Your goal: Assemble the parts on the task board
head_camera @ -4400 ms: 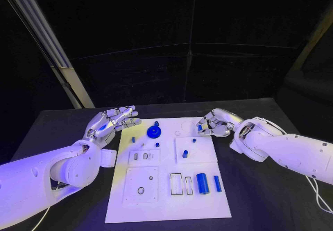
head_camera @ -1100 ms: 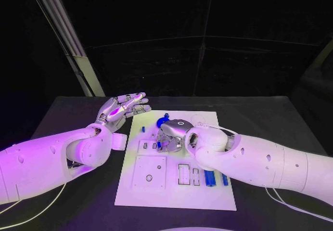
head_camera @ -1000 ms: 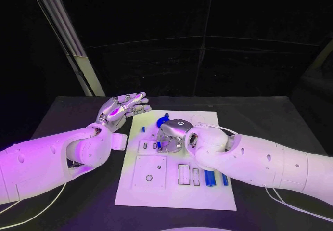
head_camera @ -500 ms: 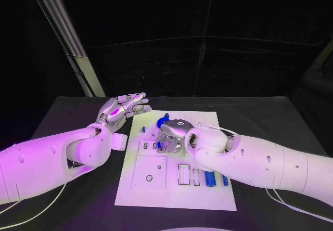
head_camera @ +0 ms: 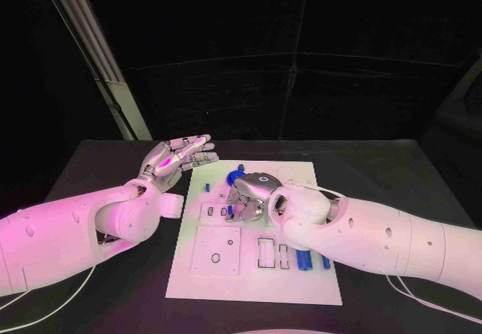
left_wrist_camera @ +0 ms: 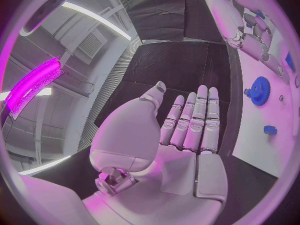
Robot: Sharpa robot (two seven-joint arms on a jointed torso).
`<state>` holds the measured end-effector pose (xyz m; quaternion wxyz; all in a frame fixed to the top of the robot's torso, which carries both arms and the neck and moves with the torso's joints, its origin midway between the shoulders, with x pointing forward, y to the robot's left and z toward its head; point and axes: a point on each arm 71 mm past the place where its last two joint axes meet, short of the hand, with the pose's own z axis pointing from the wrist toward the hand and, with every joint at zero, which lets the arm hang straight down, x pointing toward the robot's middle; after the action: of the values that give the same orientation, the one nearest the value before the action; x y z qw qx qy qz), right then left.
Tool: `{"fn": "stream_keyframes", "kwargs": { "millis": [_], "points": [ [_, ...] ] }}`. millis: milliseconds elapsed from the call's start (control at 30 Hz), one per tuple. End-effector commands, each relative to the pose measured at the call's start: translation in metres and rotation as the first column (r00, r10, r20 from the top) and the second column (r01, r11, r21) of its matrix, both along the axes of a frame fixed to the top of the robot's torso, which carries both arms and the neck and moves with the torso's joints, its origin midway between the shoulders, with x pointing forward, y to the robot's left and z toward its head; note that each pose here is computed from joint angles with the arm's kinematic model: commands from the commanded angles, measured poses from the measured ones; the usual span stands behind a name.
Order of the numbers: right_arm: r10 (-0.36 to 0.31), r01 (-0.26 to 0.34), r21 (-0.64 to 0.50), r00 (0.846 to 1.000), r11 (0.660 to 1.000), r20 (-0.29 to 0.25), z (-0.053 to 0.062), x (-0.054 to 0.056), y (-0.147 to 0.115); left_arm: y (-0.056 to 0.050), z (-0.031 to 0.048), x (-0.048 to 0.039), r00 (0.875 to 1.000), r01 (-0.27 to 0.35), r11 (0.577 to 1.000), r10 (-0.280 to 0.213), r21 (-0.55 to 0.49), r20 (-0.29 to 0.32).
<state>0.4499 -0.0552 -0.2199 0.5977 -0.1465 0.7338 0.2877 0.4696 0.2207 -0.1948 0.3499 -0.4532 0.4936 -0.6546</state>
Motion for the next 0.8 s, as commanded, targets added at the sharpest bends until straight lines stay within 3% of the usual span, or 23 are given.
{"fn": "stream_keyframes", "kwargs": {
  "millis": [33, 167, 300, 467, 633, 800],
  "points": [
    [-0.003, -0.003, 0.112, 0.999, 0.994, 0.054, 0.009, -0.003, 0.000, -0.001, 0.0014, 0.0000, 1.000, 0.013, 1.000, -0.013, -0.008, 0.003],
    [0.017, -0.030, 0.177, 0.997, 0.984, 0.075, 0.014, -0.008, -0.003, 0.000, 0.0012, 0.0003, 1.000, 0.011, 1.000, -0.011, -0.007, 0.003],
    [0.074, -0.096, 0.275, 0.993, 0.957, 0.088, 0.022, -0.015, -0.010, 0.001, 0.0008, 0.0007, 1.000, 0.012, 1.000, -0.012, 0.004, 0.002],
    [0.138, -0.140, 0.386, 0.990, 0.912, 0.034, 0.033, -0.017, -0.026, 0.003, -0.0007, 0.0004, 0.999, 0.038, 0.998, -0.038, 0.056, -0.001],
    [0.124, -0.054, 0.501, 0.987, 0.864, -0.106, 0.051, -0.001, -0.058, 0.005, -0.0030, 0.0014, 0.994, 0.110, 0.973, -0.107, 0.202, -0.026],
    [0.067, 0.071, 0.585, 0.976, 0.808, -0.210, 0.068, 0.017, -0.098, 0.011, -0.0046, 0.0068, 0.996, 0.084, 0.916, -0.061, 0.392, -0.071]
  ]
}}
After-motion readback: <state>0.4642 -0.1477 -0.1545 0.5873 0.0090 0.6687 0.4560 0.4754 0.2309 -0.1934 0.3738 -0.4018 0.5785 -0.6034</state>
